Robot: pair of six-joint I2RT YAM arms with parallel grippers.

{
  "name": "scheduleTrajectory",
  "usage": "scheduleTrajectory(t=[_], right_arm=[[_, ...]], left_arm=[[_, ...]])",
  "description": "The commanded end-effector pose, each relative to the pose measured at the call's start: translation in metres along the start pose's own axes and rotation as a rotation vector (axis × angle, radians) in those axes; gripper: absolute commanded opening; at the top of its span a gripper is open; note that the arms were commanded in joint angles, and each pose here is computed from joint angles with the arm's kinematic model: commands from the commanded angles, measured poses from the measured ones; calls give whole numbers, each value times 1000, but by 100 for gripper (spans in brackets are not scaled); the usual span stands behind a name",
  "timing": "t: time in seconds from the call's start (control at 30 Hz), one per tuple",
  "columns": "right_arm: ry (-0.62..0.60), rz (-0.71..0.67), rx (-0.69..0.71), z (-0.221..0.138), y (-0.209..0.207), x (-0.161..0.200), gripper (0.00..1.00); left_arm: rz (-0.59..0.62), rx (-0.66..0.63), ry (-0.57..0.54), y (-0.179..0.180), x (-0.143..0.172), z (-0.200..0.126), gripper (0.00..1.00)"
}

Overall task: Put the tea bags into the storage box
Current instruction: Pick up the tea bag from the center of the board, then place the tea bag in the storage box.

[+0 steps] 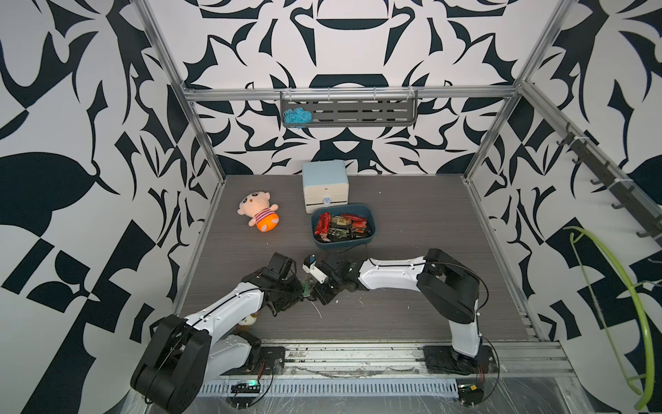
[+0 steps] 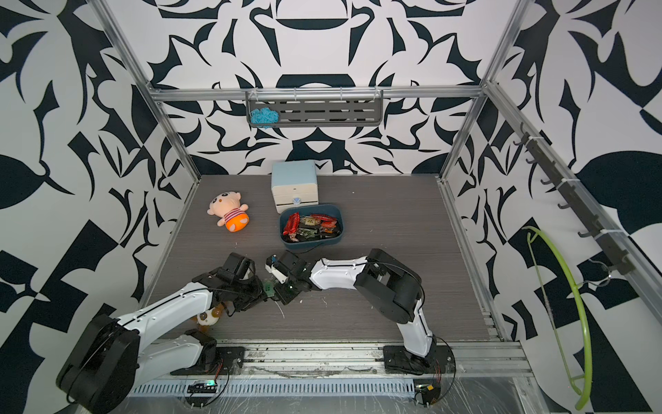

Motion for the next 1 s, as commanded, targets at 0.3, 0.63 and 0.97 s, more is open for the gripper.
scheduleTrajectory(t=[0.3, 0.63, 0.97], right_arm=[[-444, 48, 341, -109, -58, -25, 16], [-728, 509, 536, -212, -178, 17, 32], [-703, 585, 548, -217, -199, 25, 33]], left_arm=[[108, -65, -59, -2, -1, -57, 0], [219, 51, -298, -77, -53, -137, 0], [219, 190, -287, -189, -126, -121, 0]])
Point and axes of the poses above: each gripper's point midway between its finger pads, its own z axis out along the fingers, its own y axis along the line the jaws close on, x = y × z, the point moved 1 cm from there along -z, back along the fingers, and after that the axes turned 6 degrees about z, right-handed, at the moved point
